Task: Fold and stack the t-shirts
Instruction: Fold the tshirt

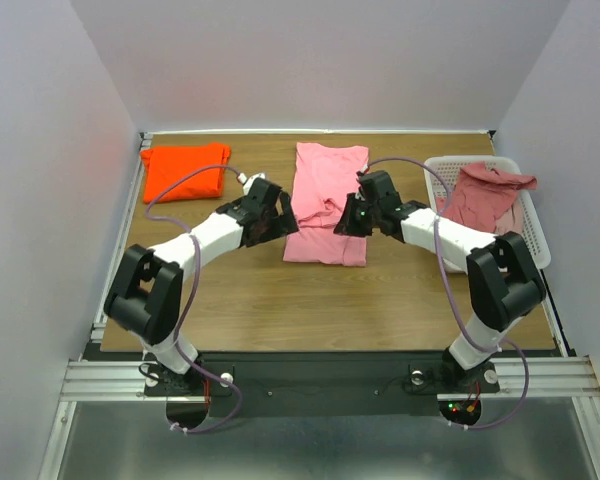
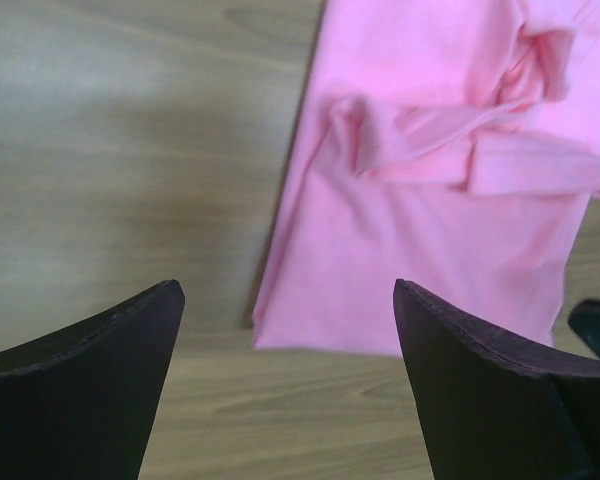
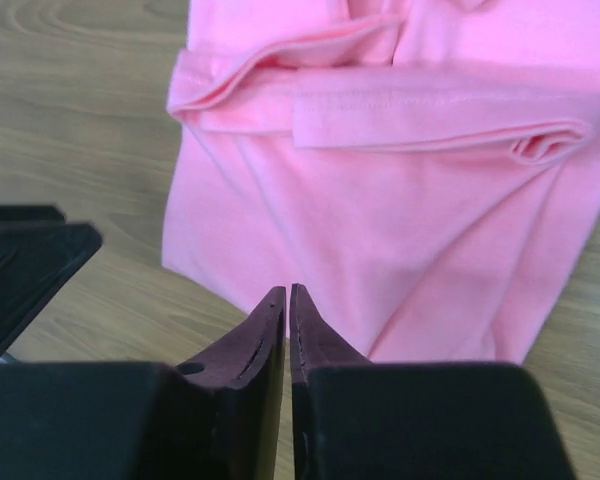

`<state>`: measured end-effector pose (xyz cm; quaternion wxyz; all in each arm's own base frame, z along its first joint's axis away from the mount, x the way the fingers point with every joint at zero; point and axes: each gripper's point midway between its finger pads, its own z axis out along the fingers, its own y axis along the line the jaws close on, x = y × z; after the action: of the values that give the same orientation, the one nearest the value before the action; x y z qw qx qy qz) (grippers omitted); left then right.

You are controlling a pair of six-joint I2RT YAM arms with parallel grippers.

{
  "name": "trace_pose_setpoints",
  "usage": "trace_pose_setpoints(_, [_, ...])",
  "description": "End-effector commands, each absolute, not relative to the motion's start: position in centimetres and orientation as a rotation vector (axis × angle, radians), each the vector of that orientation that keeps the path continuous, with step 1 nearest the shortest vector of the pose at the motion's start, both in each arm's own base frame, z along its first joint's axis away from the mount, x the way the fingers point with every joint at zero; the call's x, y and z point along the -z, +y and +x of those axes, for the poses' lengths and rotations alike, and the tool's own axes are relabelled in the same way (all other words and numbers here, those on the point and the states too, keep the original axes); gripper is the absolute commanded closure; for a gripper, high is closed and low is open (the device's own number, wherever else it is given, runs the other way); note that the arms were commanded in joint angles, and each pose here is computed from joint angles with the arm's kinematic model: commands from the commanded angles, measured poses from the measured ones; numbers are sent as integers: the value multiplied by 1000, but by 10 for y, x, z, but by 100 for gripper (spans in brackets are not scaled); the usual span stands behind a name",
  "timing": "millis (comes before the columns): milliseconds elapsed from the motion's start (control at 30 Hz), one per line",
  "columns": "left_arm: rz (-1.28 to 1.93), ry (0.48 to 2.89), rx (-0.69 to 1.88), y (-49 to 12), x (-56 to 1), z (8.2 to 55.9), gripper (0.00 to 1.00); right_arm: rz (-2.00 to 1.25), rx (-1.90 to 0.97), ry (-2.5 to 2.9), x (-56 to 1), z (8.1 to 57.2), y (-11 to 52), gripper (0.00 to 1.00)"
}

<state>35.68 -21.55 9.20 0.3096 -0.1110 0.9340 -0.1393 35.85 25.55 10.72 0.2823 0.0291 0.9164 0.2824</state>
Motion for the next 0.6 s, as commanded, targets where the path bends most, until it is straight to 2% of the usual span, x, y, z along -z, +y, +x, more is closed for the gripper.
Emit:
trace_pose_setpoints(0, [-378,2433,357,-192,-94,334,2,11,-757,2406,-111,373,274,91])
trace_pose_setpoints(200, [-428,2462,360,-169,-74,289,2,20,-674,2435,-87,388,275,96])
trace_pose_setpoints(567, [-466,2444,349,-153,-74,269,2,123,-478,2371,-78,438,265,97])
